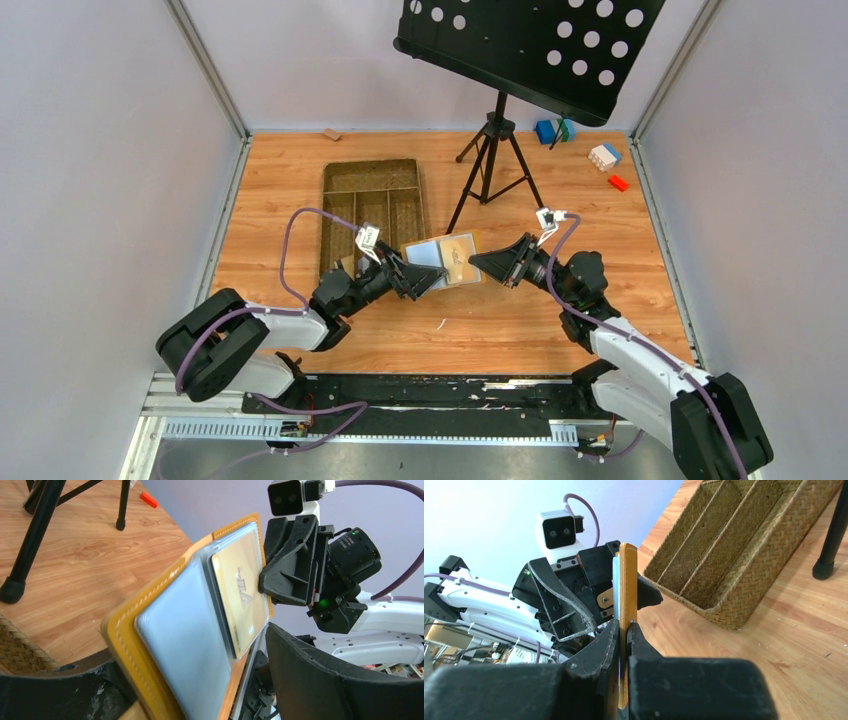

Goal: Take the credit cards out of the card holder
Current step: Remove the credit card from the card holder.

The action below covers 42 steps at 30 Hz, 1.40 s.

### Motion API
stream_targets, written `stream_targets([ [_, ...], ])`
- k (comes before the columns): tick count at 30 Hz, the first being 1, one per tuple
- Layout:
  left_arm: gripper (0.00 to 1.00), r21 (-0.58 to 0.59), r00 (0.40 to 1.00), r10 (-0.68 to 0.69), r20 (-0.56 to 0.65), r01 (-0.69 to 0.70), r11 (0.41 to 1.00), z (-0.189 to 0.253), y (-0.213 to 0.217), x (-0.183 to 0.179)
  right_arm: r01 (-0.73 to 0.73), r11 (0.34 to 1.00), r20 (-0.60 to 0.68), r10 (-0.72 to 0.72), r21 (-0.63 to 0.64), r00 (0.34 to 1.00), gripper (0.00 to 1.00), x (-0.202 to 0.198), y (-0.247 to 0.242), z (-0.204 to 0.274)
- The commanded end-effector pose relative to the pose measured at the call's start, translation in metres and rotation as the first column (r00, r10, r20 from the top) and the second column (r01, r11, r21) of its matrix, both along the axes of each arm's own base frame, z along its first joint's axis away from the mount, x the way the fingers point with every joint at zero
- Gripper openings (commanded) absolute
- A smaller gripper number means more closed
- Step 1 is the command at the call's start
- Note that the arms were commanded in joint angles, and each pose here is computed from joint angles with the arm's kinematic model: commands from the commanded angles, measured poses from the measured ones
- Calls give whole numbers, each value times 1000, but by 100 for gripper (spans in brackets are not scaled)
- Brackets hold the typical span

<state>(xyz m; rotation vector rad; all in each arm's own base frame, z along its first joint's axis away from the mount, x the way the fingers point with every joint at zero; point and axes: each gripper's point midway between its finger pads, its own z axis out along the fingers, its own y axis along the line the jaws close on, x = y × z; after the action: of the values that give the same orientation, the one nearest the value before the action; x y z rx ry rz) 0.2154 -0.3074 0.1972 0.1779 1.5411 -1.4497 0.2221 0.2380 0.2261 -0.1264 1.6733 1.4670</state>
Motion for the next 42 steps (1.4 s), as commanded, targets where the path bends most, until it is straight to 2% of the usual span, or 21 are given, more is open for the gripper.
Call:
stream_targets([
  [1,80,-19,998,-2,68,3,1000,19,-4,2,-75,995,81,70,58,994,0,-8,8,28],
  [5,68,-13,997,1,77,0,1000,20,-3,2,-86,995,81,81,57,993,0,-10,10,28],
  [11,40,6,998,9,68,-9,1000,18,-4,5,-94,994,82,89,56,993,0,-11,10,29],
  [16,26,43,998,9,56,-11,999,13,-7,8,-85,995,85,81,49,993,0,-10,9,28],
  [23,13,178,986,166,-30,-158,971,-16,11,29,3,1000,116,-6,23,993,0,-8,-2,33],
  [30,15,184,988,153,-28,-146,972,-15,9,29,35,999,120,-36,16,992,0,-7,-6,34],
  [33,36,138,995,100,10,-100,985,-3,4,21,17,1000,115,-19,19,993,0,-8,-4,33],
  [35,44,107,998,60,29,-63,992,4,-1,15,2,1000,113,-4,23,994,0,-9,-2,34],
  [42,52,92,999,-12,44,8,996,9,-12,9,-50,998,104,46,33,994,0,-11,4,33],
])
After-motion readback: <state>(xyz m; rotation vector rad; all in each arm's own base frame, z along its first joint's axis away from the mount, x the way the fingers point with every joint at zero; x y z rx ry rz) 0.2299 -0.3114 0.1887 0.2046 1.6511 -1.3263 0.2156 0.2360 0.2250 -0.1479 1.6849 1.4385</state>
